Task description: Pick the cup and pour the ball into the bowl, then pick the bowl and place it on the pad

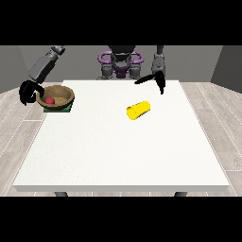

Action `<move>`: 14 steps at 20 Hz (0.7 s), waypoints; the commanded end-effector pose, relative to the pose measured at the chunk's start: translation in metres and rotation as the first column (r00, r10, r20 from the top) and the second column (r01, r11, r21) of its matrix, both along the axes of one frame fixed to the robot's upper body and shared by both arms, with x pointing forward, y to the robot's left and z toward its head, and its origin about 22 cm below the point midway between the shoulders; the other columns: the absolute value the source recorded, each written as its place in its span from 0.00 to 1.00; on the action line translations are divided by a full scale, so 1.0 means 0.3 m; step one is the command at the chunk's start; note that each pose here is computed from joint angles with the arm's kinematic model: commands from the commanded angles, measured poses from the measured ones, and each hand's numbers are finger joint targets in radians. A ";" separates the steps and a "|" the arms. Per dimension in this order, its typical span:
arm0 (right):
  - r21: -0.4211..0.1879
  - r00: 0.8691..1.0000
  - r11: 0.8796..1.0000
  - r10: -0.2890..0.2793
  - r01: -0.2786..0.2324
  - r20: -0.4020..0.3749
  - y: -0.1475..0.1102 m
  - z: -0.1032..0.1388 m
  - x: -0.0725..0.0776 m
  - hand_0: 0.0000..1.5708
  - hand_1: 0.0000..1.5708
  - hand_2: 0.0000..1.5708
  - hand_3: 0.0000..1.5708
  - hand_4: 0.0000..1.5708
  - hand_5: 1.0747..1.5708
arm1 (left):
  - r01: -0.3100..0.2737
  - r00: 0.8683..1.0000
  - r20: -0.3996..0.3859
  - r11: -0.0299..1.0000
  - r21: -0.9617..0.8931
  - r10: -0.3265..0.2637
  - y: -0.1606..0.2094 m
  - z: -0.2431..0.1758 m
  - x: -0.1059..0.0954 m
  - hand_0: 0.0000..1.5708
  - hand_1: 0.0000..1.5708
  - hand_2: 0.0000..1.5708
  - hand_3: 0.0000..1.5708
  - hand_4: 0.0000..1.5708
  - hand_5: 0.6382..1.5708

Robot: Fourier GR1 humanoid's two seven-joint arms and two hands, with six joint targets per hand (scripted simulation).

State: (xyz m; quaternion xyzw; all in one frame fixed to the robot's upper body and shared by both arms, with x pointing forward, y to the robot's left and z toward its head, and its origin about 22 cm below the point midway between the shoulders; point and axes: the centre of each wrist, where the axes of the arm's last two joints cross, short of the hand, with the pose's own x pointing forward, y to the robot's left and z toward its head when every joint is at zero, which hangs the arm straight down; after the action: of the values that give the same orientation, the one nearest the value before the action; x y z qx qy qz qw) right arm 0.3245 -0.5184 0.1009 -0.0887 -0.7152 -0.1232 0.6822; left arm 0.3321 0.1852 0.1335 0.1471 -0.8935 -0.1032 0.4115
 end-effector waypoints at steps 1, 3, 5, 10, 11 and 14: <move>0.102 0.999 0.994 -0.034 0.031 0.026 -0.029 0.045 -0.002 1.00 1.00 1.00 0.00 0.50 1.00 | 0.022 1.000 0.008 1.000 0.004 -0.022 0.028 0.017 -0.035 0.00 0.00 0.00 0.00 0.00 0.99; 0.060 0.999 0.998 0.000 0.002 -0.034 -0.001 -0.008 0.002 1.00 1.00 1.00 0.00 0.45 1.00 | -0.001 1.000 -0.031 1.000 -0.029 0.000 -0.020 -0.013 -0.039 0.00 0.00 0.00 0.00 0.00 0.99; 0.067 0.999 0.998 0.012 -0.010 -0.037 -0.048 0.067 -0.015 1.00 1.00 1.00 0.31 0.47 1.00 | 0.003 0.999 -0.036 0.999 -0.034 -0.004 0.044 -0.017 -0.012 0.00 0.00 0.00 0.00 0.00 0.99; -0.025 0.992 0.999 0.016 -0.019 -0.128 0.044 -0.055 0.017 1.00 1.00 1.00 0.59 0.45 1.00 | 0.026 0.996 -0.081 0.999 -0.036 -0.029 0.014 -0.071 -0.004 0.00 0.00 0.00 0.00 0.00 1.00; -0.028 0.993 0.999 0.018 -0.021 -0.115 -0.003 -0.063 -0.029 1.00 1.00 1.00 0.58 0.44 0.99 | 0.039 0.998 -0.042 0.999 -0.025 -0.040 0.044 0.004 -0.051 0.00 0.00 0.00 0.00 0.00 1.00; -0.098 0.991 0.995 0.016 -0.029 -0.134 -0.022 -0.034 -0.037 1.00 1.00 1.00 0.77 0.43 0.97 | 0.028 1.000 0.001 0.998 -0.054 -0.028 0.010 -0.008 -0.055 0.00 0.00 0.00 0.00 0.00 0.99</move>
State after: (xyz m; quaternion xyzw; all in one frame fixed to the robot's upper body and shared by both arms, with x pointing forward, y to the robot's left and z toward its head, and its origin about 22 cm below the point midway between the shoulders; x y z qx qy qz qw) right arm 0.3191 -0.5180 0.0869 -0.0994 -0.6809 -0.1008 0.7185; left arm 0.3206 0.1938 0.1297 0.1265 -0.8899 -0.0993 0.4268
